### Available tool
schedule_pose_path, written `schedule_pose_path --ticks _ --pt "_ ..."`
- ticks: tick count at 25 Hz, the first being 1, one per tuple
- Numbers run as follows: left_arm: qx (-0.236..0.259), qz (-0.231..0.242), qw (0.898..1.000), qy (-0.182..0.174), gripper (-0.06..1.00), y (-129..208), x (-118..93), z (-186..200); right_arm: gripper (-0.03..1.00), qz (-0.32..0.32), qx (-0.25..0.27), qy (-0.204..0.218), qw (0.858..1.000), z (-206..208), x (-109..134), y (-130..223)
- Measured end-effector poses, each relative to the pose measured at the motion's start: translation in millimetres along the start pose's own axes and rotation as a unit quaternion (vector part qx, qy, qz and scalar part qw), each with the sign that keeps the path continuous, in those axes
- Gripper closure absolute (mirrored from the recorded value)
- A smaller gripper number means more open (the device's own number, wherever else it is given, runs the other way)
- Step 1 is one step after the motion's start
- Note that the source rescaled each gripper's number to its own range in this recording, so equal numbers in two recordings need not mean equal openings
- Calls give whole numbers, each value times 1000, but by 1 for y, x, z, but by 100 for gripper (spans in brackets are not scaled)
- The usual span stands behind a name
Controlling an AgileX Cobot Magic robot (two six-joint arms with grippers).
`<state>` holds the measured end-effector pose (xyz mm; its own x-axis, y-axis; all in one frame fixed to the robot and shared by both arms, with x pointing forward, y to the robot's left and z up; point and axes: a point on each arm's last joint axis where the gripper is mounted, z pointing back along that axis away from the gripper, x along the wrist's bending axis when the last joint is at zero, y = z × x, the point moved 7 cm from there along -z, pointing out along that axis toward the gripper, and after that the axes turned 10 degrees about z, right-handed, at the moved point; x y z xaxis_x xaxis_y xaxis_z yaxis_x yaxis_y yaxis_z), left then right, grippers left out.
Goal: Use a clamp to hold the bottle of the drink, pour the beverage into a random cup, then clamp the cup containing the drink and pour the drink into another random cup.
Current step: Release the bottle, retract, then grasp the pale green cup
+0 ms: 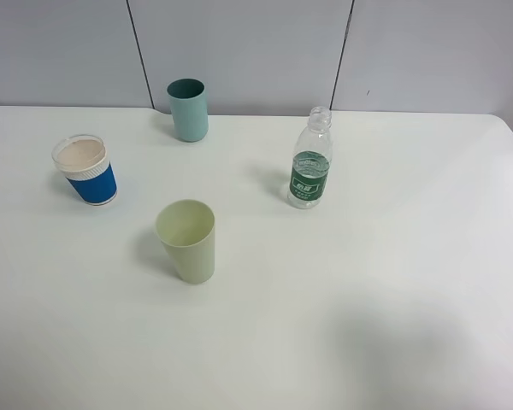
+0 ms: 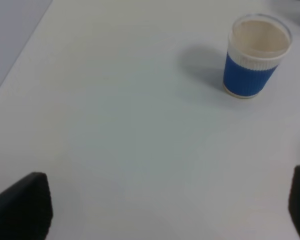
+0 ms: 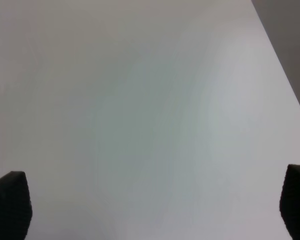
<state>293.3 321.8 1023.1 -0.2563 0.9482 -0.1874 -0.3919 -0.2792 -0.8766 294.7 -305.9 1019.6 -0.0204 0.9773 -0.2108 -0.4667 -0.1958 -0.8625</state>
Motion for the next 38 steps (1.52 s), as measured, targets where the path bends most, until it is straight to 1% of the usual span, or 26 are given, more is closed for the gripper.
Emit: schedule_pose_path --ticks 38 --pt "0 0 1000 0 8 0 0 0 -3 0 0 0 1000 0 0 0"
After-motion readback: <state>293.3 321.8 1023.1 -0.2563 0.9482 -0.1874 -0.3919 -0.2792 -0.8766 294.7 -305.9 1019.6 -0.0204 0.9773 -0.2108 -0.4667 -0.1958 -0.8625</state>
